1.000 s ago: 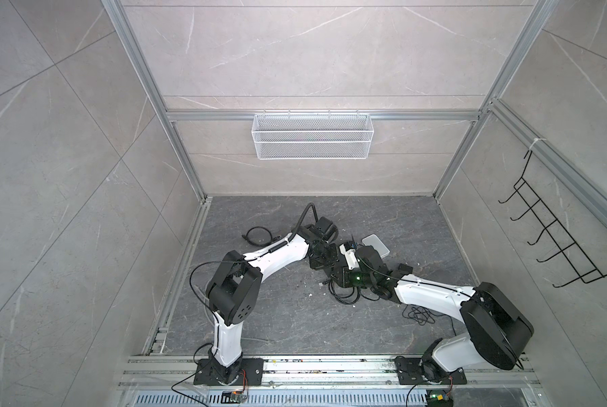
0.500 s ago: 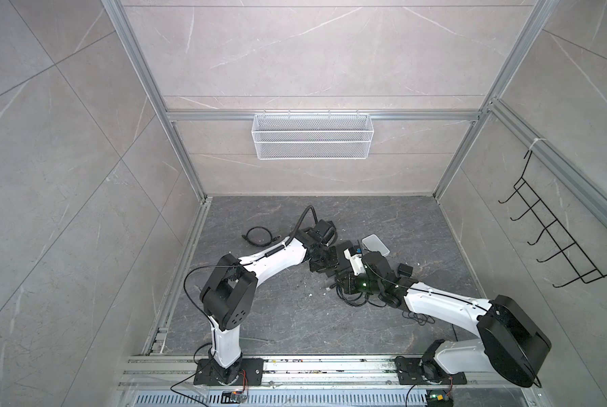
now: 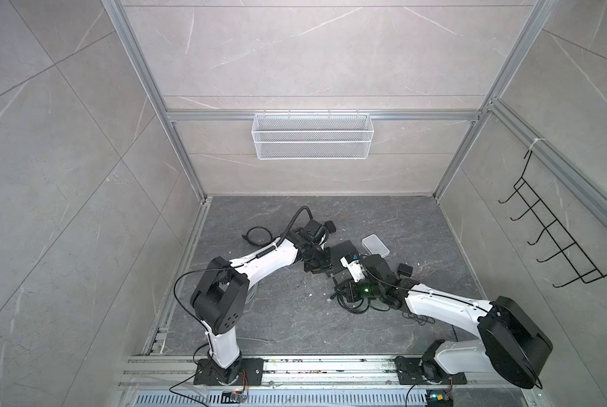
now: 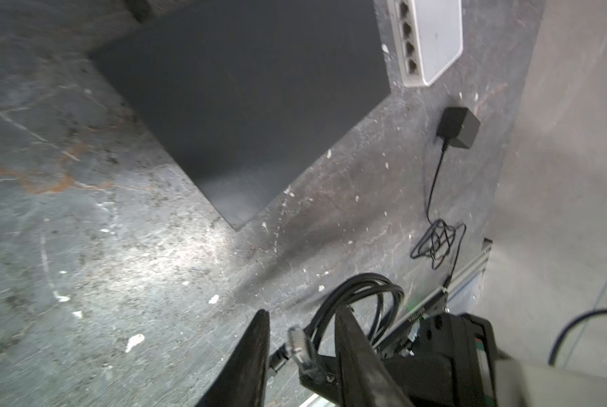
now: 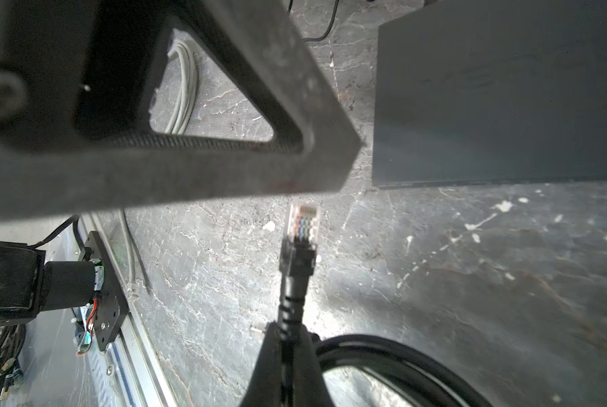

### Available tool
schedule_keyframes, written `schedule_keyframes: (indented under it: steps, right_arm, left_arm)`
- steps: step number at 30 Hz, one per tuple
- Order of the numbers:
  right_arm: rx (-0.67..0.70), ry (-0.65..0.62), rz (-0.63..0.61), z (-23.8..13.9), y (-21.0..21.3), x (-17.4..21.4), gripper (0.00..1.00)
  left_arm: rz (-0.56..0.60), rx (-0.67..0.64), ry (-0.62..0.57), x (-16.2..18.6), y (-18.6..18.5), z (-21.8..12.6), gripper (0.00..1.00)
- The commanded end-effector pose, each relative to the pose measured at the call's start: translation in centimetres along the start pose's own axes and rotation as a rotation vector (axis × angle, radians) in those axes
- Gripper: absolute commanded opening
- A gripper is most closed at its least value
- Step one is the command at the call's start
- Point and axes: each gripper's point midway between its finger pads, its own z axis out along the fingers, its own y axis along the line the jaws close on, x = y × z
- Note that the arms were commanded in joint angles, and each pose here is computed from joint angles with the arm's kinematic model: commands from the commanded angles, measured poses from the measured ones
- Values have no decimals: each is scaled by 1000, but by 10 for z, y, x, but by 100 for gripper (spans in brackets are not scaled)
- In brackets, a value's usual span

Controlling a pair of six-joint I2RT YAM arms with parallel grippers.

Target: Insert the plug into the switch port

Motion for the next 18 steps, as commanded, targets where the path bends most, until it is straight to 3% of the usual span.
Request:
schedule_keyframes:
  steps: [1,8,11,14,18]
  right_arm:
    - [-11,20,-9,1,-1,2,4]
    - [-27,21,-4,1,0,1,4]
    - [-52,28,3,0,2,0,4]
    - [-135,69,8,-1,11,2,5]
    - [-225,150,-1,2,22,9,4]
  left_arm:
    - [72,83,28,9,-17,-11,33]
    - [89,77,59,14,-14,-8,30]
    - [155,69,79,16,-14,-9,30]
    - [380,95,107,23,-13,-16,34]
    - [613,286,96,15,-7,-40,36]
